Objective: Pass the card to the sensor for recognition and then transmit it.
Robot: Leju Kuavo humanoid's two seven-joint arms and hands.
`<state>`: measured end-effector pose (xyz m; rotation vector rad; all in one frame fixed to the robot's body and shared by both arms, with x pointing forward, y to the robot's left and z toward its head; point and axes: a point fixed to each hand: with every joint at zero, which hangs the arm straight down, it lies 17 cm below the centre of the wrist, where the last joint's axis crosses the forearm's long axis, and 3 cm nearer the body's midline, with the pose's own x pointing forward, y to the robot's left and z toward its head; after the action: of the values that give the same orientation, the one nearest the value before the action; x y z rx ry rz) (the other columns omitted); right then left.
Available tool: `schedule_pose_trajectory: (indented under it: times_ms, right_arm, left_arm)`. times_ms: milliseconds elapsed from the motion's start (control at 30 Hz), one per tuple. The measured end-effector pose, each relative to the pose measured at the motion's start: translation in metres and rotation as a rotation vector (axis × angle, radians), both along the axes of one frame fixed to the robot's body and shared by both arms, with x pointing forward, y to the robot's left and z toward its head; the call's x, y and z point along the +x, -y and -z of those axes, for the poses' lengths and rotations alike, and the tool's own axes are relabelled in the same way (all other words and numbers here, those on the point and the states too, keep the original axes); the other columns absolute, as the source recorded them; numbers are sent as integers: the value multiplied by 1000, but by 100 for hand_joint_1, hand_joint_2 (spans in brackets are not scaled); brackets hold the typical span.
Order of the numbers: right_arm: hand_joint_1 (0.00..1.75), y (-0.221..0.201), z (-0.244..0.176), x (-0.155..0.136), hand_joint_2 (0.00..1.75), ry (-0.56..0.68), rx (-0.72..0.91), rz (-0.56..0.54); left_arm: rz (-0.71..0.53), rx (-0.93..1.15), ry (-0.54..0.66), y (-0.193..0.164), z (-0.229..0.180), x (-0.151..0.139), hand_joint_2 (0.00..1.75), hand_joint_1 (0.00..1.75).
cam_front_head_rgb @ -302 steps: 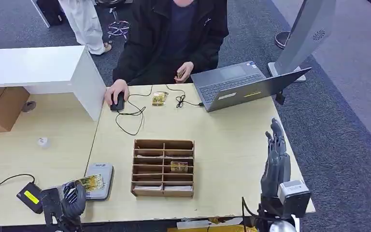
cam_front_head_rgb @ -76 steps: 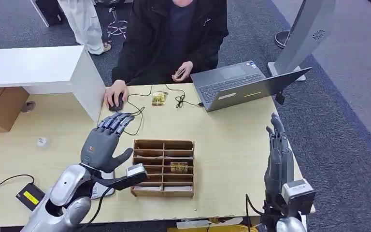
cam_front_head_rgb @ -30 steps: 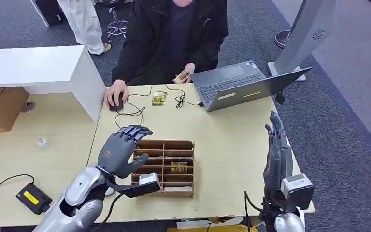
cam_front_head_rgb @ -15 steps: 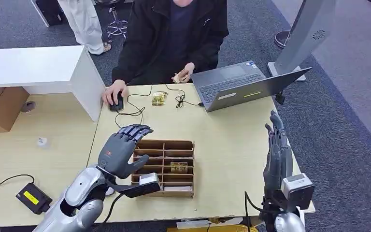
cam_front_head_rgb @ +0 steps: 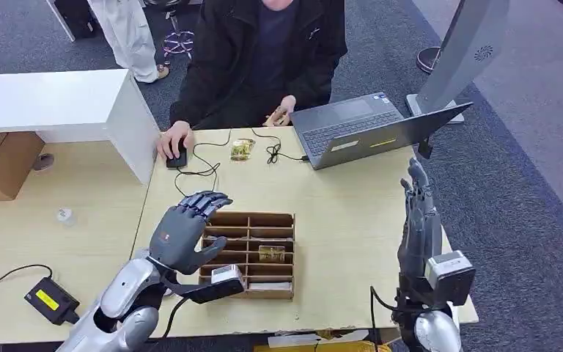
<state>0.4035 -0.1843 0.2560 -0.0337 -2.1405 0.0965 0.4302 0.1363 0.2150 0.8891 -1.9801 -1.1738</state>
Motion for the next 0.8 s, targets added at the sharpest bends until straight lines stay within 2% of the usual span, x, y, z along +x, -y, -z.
schedule_pose_trajectory:
  times_ms: [467, 633, 800]
  right_arm:
    - [0, -2, -6, 16, 0, 6, 3, -8]
    - [0, -2, -5, 19, 0, 1, 7, -9]
    - [0, -2, -4, 21, 0, -3, 7, -11]
  left_arm:
    - [-3, 8, 28, -1, -13, 10, 175, 61]
    - [16, 9, 10, 2, -12, 11, 175, 66]
    - [54, -9, -21, 7, -9, 8, 175, 65]
